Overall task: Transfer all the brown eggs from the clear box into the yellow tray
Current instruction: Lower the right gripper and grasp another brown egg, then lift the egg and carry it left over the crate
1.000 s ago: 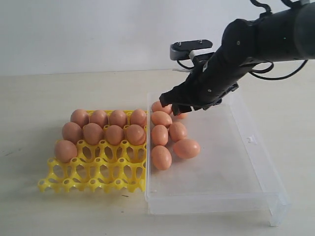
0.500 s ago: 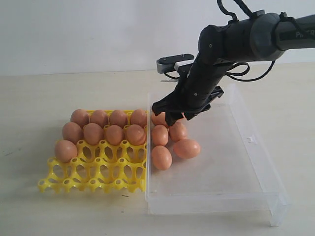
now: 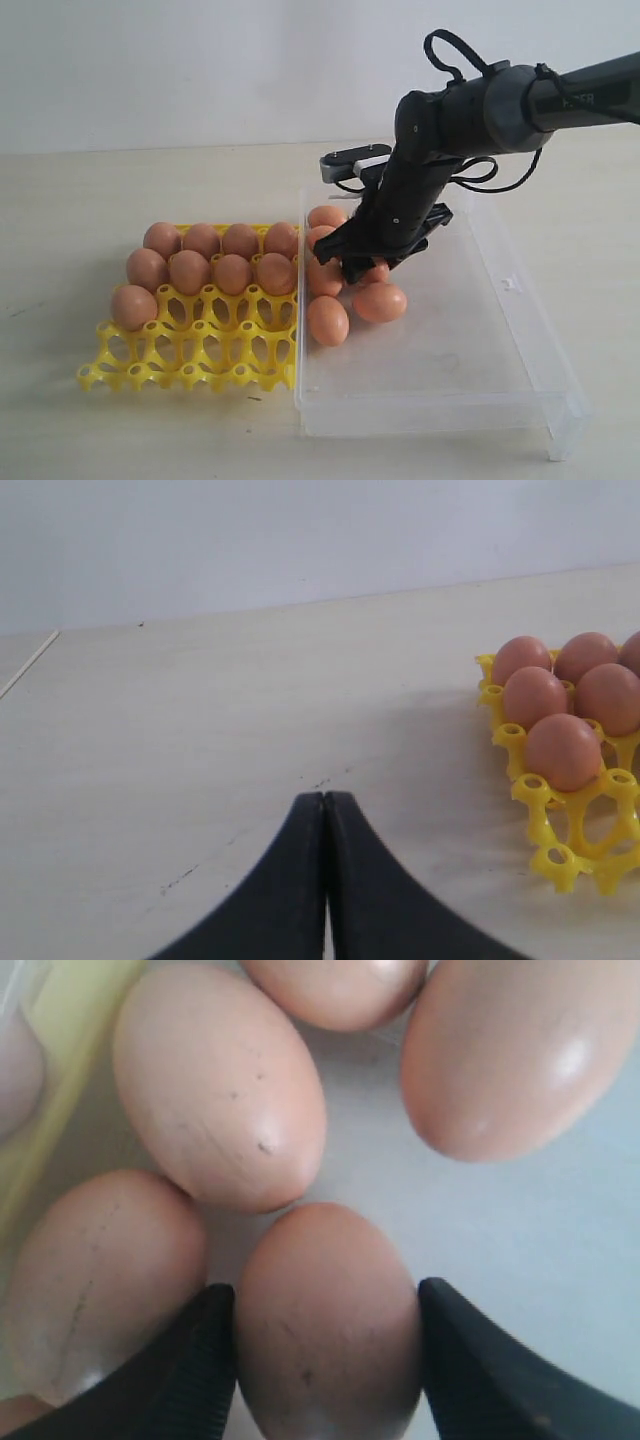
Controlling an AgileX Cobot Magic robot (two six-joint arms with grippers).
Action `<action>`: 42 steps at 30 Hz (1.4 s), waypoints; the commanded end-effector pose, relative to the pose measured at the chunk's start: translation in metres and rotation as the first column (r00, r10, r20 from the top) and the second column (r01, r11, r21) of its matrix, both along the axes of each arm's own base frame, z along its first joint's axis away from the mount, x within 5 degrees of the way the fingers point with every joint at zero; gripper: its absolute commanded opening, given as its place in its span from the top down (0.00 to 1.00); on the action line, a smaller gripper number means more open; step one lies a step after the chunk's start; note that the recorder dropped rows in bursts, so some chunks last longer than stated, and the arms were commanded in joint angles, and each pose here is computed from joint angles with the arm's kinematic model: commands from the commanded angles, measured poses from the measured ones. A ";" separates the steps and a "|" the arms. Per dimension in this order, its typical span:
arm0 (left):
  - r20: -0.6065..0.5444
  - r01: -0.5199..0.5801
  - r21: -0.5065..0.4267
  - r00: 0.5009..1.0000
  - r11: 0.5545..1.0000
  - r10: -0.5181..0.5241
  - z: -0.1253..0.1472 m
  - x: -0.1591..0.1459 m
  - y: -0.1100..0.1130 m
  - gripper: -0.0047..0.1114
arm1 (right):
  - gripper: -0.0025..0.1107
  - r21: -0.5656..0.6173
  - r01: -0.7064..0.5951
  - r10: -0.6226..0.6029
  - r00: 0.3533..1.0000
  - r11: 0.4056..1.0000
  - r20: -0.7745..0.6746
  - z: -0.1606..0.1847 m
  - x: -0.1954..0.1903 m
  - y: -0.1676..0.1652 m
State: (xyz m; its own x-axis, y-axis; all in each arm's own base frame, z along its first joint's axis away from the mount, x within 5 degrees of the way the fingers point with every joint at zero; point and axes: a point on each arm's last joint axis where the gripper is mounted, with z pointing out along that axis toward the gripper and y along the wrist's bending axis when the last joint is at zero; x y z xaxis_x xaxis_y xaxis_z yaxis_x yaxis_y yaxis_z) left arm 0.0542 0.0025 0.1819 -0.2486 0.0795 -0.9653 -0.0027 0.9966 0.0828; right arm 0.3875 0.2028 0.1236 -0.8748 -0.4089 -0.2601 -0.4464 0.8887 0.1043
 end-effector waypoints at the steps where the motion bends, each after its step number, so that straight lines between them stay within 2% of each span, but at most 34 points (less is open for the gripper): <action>1: 0.020 -0.001 -0.007 1.000 1.000 0.001 0.003 0.000 0.000 0.96 | 0.52 0.016 0.002 -0.002 0.999 1.000 0.034 -0.001 0.005 0.001; 11: 0.020 -0.001 -0.007 1.000 1.000 0.001 0.003 0.000 0.000 0.96 | 0.54 0.021 -0.006 0.004 0.998 1.000 0.069 -0.001 0.008 0.002; 15: 0.020 -0.001 -0.007 1.000 1.000 0.001 0.003 0.000 0.000 0.96 | 0.91 0.009 -0.052 0.052 0.996 0.999 0.076 -0.001 0.007 0.002; 16: 0.020 -0.001 -0.007 1.000 1.000 0.001 0.003 0.000 0.000 0.96 | 0.98 0.008 -0.059 0.058 0.995 0.998 0.079 0.000 0.007 0.002; 25: 0.020 -0.001 -0.007 1.000 1.000 0.001 0.003 0.000 0.000 0.96 | 0.98 0.068 -0.061 0.043 0.969 0.996 0.241 0.048 0.004 0.000; 32: 0.020 -0.001 -0.007 1.000 1.000 0.001 0.003 0.000 0.000 0.96 | 0.98 0.193 -0.094 0.006 0.910 0.977 0.415 0.076 -0.035 0.021; 36: 0.020 -0.001 -0.007 1.000 1.000 0.001 0.003 0.000 0.000 0.96 | 0.98 0.328 -0.101 -0.093 0.845 0.939 0.527 0.079 -0.064 0.045; 42: 0.020 -0.001 -0.007 1.000 1.000 0.001 0.003 0.000 0.000 0.96 | 0.98 0.382 -0.252 -0.108 0.696 0.889 0.710 0.075 -0.101 0.086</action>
